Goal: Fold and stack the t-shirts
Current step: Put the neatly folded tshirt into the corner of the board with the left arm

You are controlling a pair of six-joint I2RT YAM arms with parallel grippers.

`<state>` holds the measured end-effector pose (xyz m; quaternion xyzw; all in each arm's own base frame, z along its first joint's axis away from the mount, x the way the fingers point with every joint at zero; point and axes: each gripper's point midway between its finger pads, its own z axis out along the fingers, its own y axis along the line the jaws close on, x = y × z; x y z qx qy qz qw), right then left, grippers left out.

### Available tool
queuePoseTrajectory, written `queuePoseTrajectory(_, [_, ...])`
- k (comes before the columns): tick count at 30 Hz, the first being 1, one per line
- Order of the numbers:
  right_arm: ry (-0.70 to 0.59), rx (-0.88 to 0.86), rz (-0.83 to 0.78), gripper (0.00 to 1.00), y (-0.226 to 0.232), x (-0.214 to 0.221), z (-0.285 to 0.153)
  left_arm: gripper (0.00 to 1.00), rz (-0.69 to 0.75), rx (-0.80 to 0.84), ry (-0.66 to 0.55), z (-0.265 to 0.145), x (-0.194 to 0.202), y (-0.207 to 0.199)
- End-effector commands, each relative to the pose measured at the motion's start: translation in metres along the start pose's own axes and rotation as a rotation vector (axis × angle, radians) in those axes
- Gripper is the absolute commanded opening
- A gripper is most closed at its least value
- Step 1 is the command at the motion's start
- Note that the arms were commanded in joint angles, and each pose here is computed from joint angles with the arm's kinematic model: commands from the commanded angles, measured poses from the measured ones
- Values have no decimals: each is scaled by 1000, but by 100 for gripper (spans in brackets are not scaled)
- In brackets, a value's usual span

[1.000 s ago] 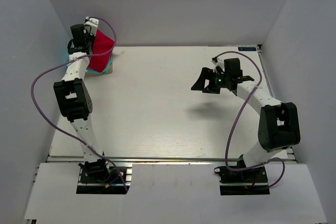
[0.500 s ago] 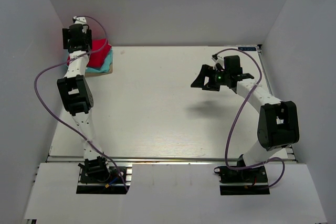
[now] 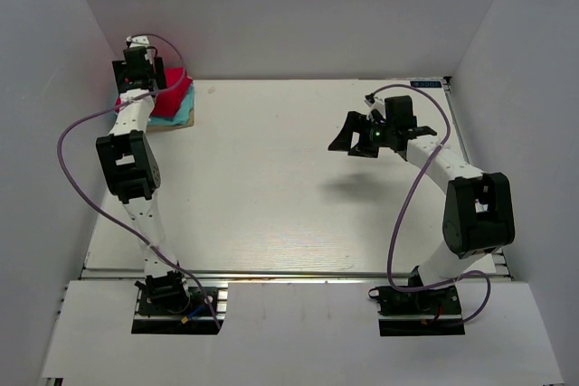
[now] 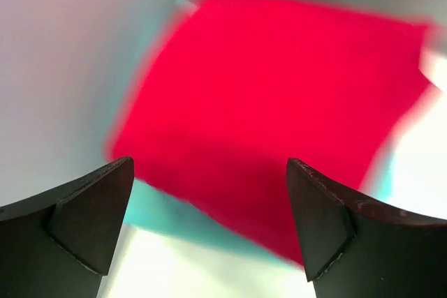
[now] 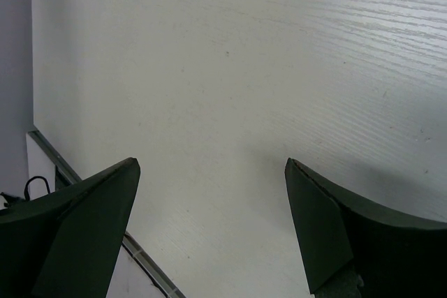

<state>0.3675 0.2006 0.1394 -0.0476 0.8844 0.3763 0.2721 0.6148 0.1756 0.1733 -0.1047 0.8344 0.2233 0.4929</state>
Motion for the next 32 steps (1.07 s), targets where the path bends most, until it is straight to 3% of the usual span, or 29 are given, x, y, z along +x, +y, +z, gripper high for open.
queuePoseTrajectory(1, [-75, 21, -53, 90, 7, -17, -9, 100, -133, 227, -60, -69, -48, -25])
queuePoseTrajectory(2, [-83, 45, -51, 90, 3, -12, -11, 100, -156, 272, 3, -82, -32, -43])
queuePoseTrajectory(4, [-136, 76, -71, 90, 1, -14, -22, 100, -201, 262, -6, -118, -46, -46])
queuePoseTrajectory(5, [-150, 87, -69, 90, -2, -14, -24, 100, -192, 300, 40, -132, -21, -70])
queuePoseTrajectory(7, [-175, 131, -78, 90, -8, -5, -34, 100, -238, 369, -4, -159, -22, -93])
queuePoseTrajectory(9, [-160, 160, -65, 90, -18, 10, -35, 100, -244, 482, 28, -202, 1, -130])
queuePoseTrajectory(10, [-194, 149, -87, 90, -10, 6, -45, 100, -232, 516, 76, -213, 25, -145])
queuePoseTrajectory(15, [-235, 194, -75, 90, -25, 39, -58, 100, -89, 713, 101, -315, 67, -224])
queuePoseTrajectory(18, [-306, 193, -92, 90, -20, 37, -71, 100, -49, 791, 102, -362, 88, -240])
queuePoseTrajectory(21, [-295, 220, -74, 90, -28, 54, -74, 100, -21, 829, 95, -395, 103, -248])
queuePoseTrajectory(25, [-286, 257, -78, 90, -37, 66, -78, 100, 34, 792, 97, -408, 122, -253])
queuePoseTrajectory(32, [-304, 199, -107, 90, -31, 77, -78, 100, 60, 905, 86, -434, 121, -262])
